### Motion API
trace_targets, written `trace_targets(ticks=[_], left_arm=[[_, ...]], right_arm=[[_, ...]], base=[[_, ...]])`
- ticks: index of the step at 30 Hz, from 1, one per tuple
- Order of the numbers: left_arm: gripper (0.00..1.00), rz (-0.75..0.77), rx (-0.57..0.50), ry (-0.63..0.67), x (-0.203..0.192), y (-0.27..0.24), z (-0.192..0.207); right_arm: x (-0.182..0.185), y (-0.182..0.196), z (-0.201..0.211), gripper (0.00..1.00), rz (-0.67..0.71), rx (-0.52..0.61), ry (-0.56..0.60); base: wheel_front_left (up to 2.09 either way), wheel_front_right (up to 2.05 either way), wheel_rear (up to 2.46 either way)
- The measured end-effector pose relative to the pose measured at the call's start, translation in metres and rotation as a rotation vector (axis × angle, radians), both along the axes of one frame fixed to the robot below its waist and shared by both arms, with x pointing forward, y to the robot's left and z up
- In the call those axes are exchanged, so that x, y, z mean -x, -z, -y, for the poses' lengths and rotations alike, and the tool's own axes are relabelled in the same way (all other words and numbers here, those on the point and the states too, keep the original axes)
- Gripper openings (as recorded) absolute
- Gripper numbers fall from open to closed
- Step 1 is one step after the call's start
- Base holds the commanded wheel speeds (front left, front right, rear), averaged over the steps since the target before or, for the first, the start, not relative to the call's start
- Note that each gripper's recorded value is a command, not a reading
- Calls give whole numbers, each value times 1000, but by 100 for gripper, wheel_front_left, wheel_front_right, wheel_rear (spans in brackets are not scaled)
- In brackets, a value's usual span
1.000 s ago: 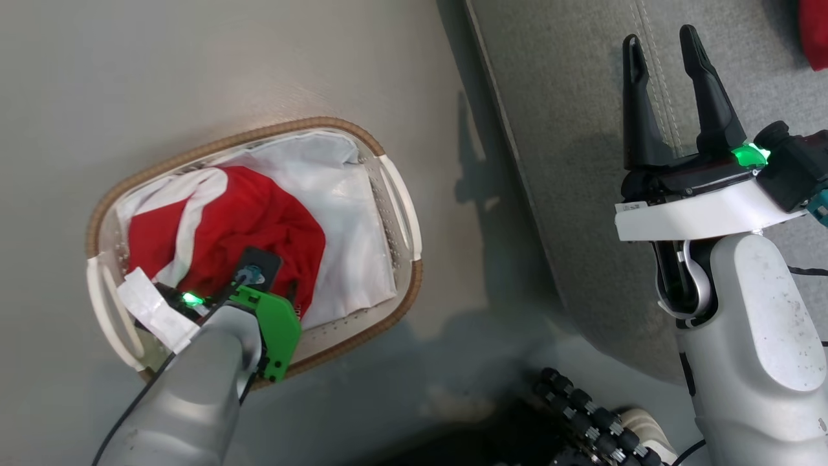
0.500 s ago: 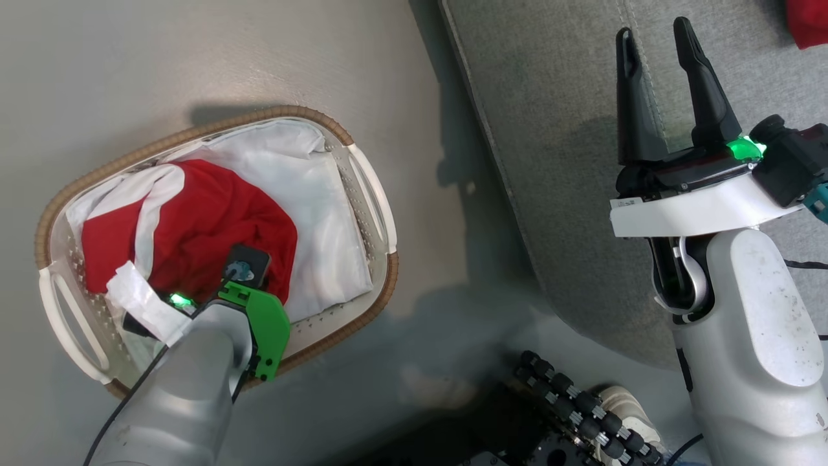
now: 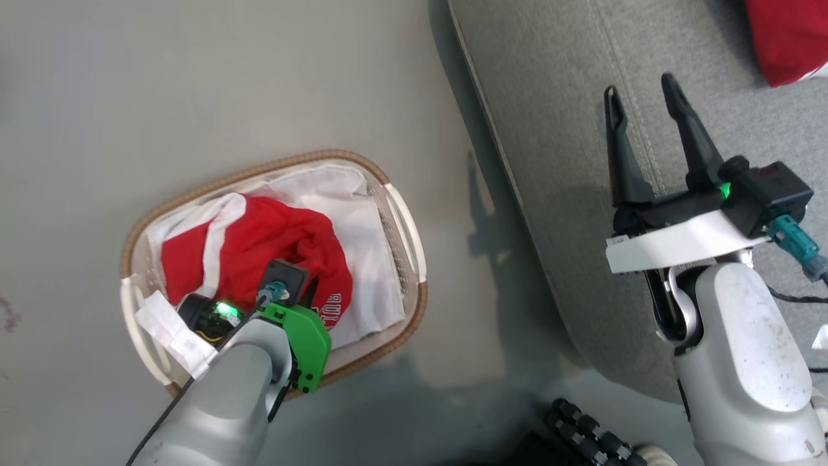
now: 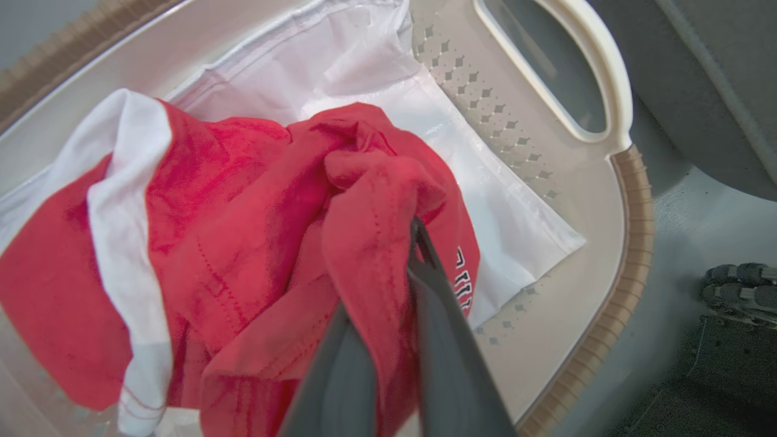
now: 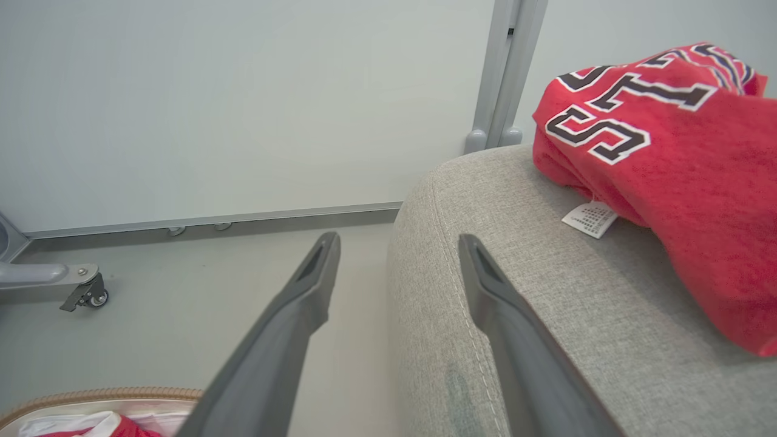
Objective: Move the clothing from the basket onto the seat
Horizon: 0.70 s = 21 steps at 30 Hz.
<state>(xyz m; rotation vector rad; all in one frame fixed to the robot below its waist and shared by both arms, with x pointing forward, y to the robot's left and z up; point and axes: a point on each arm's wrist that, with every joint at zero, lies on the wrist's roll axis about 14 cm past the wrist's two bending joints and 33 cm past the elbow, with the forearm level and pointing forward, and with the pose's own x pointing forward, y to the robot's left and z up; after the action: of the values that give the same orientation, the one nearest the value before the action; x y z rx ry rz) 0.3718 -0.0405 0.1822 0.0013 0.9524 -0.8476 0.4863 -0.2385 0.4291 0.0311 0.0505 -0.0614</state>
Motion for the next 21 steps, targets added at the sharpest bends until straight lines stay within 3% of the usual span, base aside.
trace_targets(ticks=[10,21], left_arm=[[0,288,72,1,-40,-92,-7],[0,744,183,64,-85,-257,-9]], right_arm=[[36,-24,-15,100,14,4,-22],[74,-62,-39,100,91,-18,-74]], base=[[0,0,0],[0,0,0]])
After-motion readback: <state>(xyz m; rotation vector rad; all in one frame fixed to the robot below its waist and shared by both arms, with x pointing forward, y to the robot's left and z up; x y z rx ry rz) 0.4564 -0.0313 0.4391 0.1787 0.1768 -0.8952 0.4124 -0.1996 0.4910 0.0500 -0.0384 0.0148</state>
